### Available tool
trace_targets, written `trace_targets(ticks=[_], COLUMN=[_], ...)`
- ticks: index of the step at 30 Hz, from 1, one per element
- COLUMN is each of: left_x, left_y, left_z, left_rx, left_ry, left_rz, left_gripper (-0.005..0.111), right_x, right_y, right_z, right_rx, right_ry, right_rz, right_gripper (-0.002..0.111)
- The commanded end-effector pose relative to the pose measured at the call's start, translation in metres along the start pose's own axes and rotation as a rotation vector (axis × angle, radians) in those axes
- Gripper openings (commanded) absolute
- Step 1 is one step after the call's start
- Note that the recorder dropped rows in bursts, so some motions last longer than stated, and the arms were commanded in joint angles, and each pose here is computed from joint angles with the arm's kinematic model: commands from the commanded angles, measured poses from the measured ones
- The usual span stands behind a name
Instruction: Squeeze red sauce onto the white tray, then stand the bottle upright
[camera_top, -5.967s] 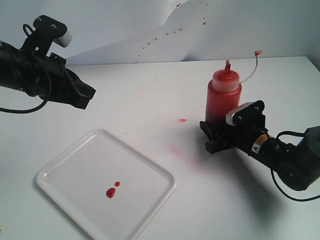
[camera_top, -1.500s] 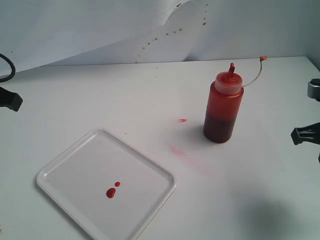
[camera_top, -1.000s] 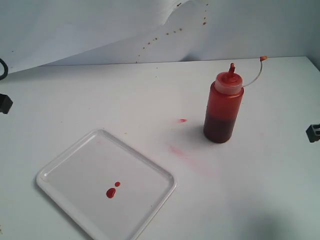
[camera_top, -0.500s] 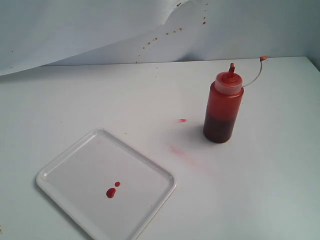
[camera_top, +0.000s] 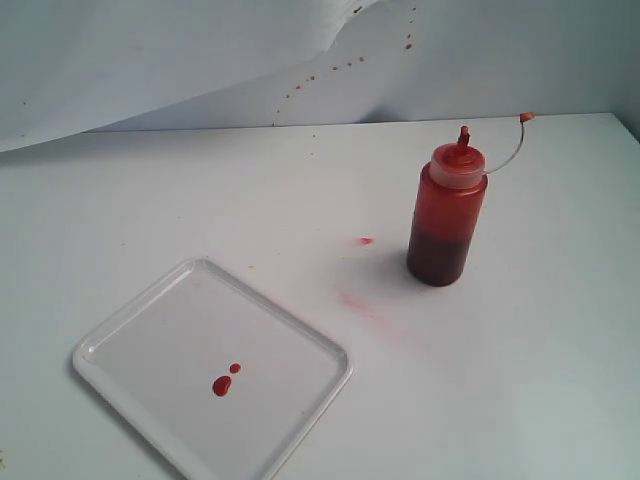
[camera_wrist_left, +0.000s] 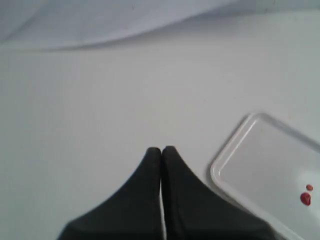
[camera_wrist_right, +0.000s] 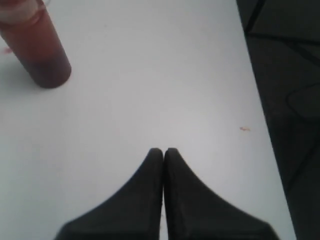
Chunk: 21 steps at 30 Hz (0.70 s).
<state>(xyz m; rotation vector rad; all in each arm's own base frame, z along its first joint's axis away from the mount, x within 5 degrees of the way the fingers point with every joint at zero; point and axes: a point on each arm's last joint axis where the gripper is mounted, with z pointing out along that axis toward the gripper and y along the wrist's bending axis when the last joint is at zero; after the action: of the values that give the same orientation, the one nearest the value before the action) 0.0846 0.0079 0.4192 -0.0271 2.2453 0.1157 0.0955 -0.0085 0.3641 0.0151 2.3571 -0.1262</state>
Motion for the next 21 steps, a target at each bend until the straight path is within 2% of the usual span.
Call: trace_targets(ticks=[1,6,12,17,21], left_x=[0.033,0.086,0.140,0.143,0.142], left_y=[0.007,0.015,0.023,0.025,0.023], left_z=[-0.057,-0.112,-0.148,-0.148,-0.136], left_rx=[0.006,0.018,-0.010,-0.045,-0.035], left_ry=[-0.220,-0.446,-0.650,-0.656,-0.615], left_rz=[-0.033,-0.099,-0.130,-0.139,-0.133], left_gripper=[0.000,0.000,0.000,0.000,0.000], right_x=[0.022,0.054,0.083,0.114,0.114], right_y=[-0.006,-0.012,-0.014,-0.015,-0.015], right_z=[-0.040,-0.077,-0.102,-0.121,-0.118], right_rx=[0.034,0.077,0.085,0.097,0.091], right_ry=[-0.193,-0.355,-0.495,-0.635,-0.642], right_rz=[0.006,0.017,0.036,0.033,-0.015], right_gripper=[0.000,0.000,0.000,0.000,0.000])
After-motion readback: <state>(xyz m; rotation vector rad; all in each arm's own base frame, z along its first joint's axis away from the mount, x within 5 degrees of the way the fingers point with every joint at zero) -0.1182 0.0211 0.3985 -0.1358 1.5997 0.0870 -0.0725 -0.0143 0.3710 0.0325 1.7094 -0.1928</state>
